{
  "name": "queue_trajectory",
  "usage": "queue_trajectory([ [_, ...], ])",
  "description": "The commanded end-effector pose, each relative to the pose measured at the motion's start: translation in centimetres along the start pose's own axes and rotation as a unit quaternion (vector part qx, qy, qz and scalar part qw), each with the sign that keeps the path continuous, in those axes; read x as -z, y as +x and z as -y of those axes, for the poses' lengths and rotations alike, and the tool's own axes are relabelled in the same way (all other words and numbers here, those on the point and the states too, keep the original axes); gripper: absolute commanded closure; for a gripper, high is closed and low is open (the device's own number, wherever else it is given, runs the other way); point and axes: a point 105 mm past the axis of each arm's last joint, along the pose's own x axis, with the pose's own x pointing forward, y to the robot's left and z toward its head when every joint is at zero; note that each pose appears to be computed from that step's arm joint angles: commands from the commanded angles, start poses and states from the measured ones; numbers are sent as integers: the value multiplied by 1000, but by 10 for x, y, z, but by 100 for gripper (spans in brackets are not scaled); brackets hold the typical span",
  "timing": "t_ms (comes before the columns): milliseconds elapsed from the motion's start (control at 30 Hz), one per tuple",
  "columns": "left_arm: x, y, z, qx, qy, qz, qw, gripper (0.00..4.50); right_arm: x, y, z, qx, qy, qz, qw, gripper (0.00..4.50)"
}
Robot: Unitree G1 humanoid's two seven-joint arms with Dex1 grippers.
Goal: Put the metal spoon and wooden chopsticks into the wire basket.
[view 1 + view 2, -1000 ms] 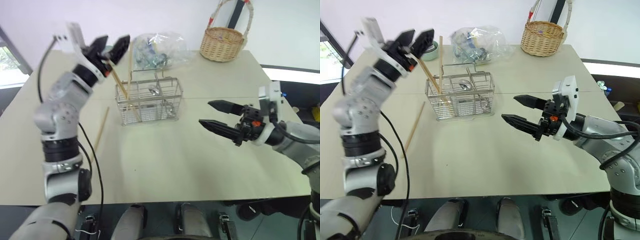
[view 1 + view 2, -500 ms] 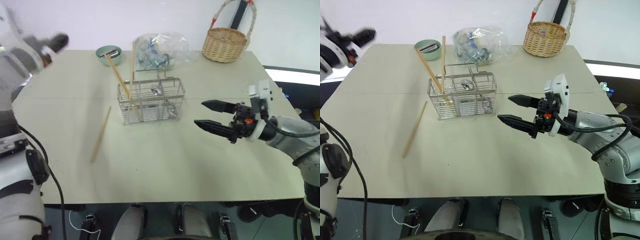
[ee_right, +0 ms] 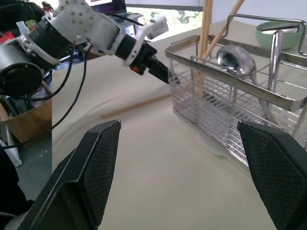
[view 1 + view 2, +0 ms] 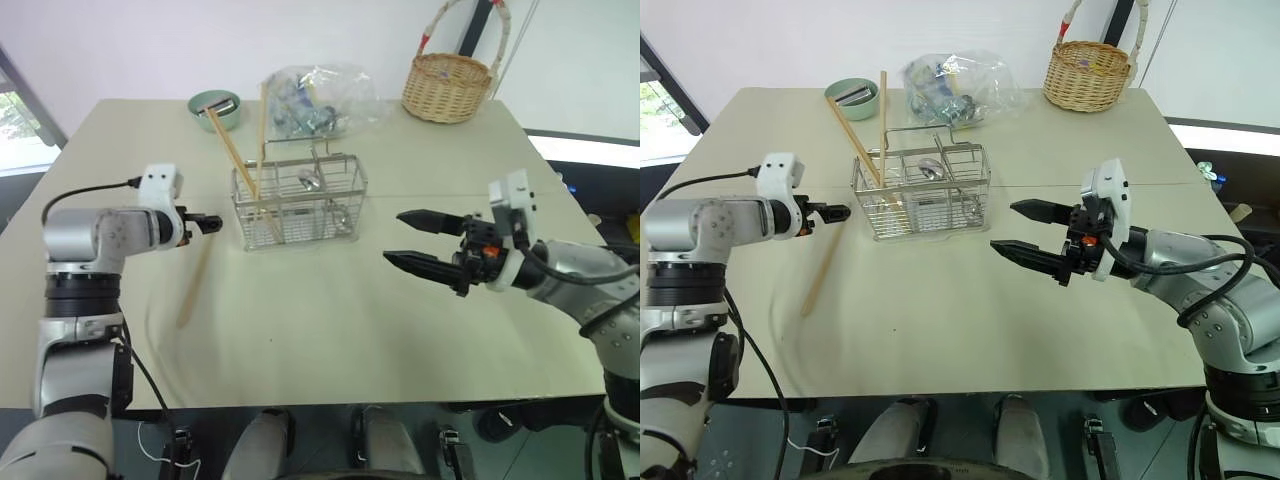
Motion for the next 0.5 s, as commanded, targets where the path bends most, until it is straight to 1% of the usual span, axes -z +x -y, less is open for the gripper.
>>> queue_trajectory([
  [33, -10, 4, -4, 2, -8, 15, 1000, 5, -11, -3, -6, -1, -21, 14, 1000, 47],
  [167, -1, 16, -1, 21, -8, -16, 1000, 5, -11, -4, -10, 0, -20, 16, 1000, 47],
  [333, 4, 26, 3, 33, 6, -42, 999, 5, -8, -5, -15, -5, -20, 10, 1000, 47],
  [467, 12, 34, 6, 41, 32, -61, 997, 5, -11, -5, -13, 3, -19, 19, 1000, 47],
  [500, 12, 35, 5, 39, 37, -60, 997, 28, -11, -5, -13, 4, -20, 19, 1000, 47],
])
